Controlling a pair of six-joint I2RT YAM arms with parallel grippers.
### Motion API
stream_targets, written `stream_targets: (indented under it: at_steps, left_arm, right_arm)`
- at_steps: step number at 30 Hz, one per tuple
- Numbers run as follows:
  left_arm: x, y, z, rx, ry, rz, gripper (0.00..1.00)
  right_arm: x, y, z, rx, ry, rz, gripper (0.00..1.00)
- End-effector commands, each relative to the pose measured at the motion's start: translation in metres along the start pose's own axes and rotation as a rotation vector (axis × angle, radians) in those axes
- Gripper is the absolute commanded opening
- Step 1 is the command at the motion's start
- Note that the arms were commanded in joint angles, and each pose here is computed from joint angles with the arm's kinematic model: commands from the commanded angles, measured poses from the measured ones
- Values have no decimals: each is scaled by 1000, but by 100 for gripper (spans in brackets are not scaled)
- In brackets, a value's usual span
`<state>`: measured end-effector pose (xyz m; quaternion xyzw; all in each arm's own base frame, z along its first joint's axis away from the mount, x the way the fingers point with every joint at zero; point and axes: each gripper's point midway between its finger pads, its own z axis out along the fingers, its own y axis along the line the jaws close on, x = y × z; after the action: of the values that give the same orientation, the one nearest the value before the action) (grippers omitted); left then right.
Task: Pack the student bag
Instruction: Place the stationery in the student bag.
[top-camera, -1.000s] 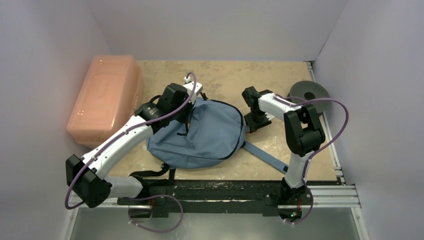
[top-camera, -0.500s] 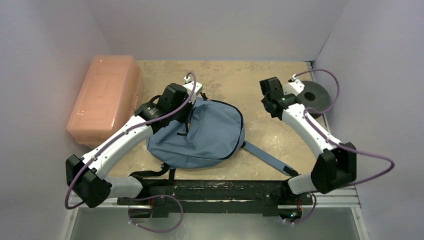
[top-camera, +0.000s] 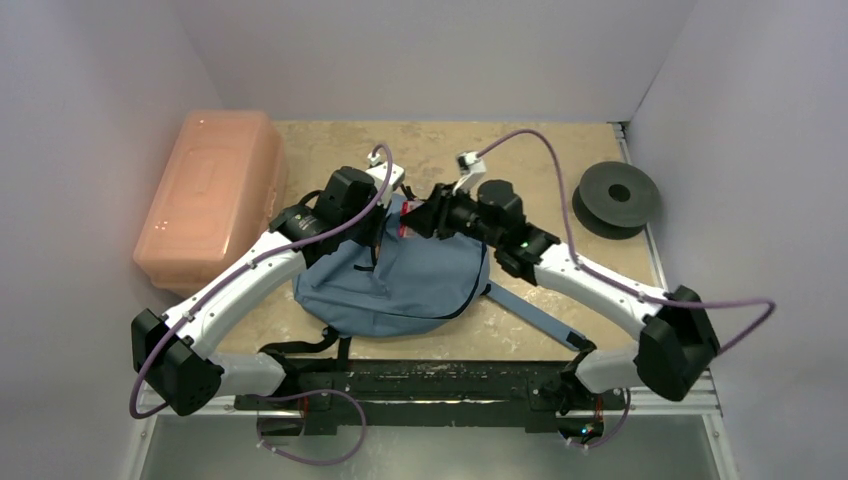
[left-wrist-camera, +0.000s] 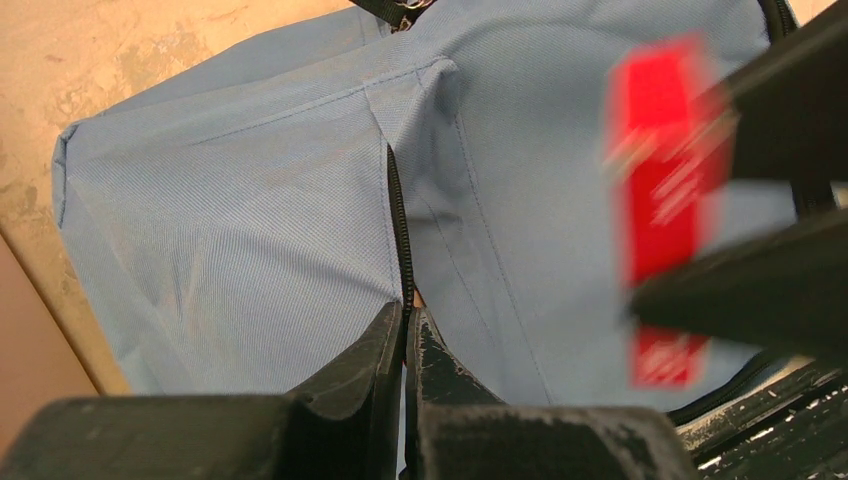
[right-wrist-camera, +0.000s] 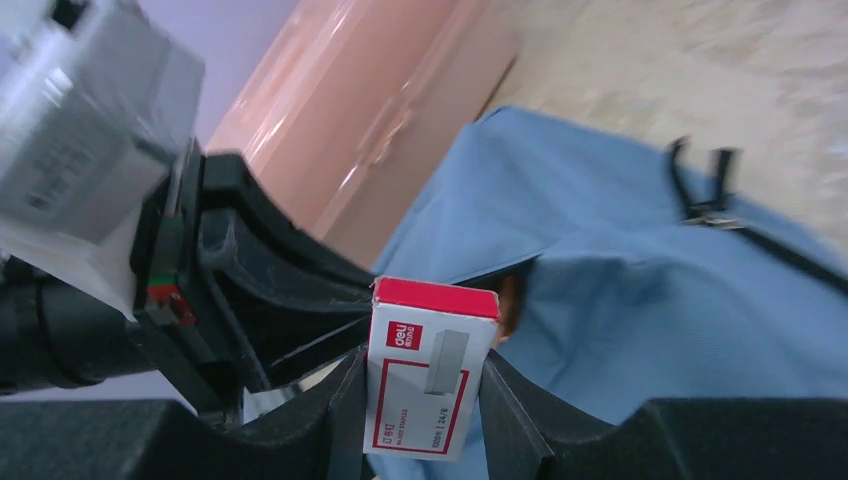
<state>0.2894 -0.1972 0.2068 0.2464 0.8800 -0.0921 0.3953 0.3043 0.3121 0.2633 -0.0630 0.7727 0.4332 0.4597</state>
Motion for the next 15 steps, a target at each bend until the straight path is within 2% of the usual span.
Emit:
stream_targets:
  at_steps: [1, 10, 15]
  left_arm:
    - [-21, -3, -18, 9, -103, -30, 0]
    - [-22, -3, -17, 11, -118, -37, 0]
    - [-23, -4, -18, 13, -124, -39, 0]
  right_arm:
    - [18, 50, 29, -256, -9, 16, 38]
    - [58, 29, 67, -269, 42, 50, 40]
    - [72, 21, 83, -282, 52, 97, 46]
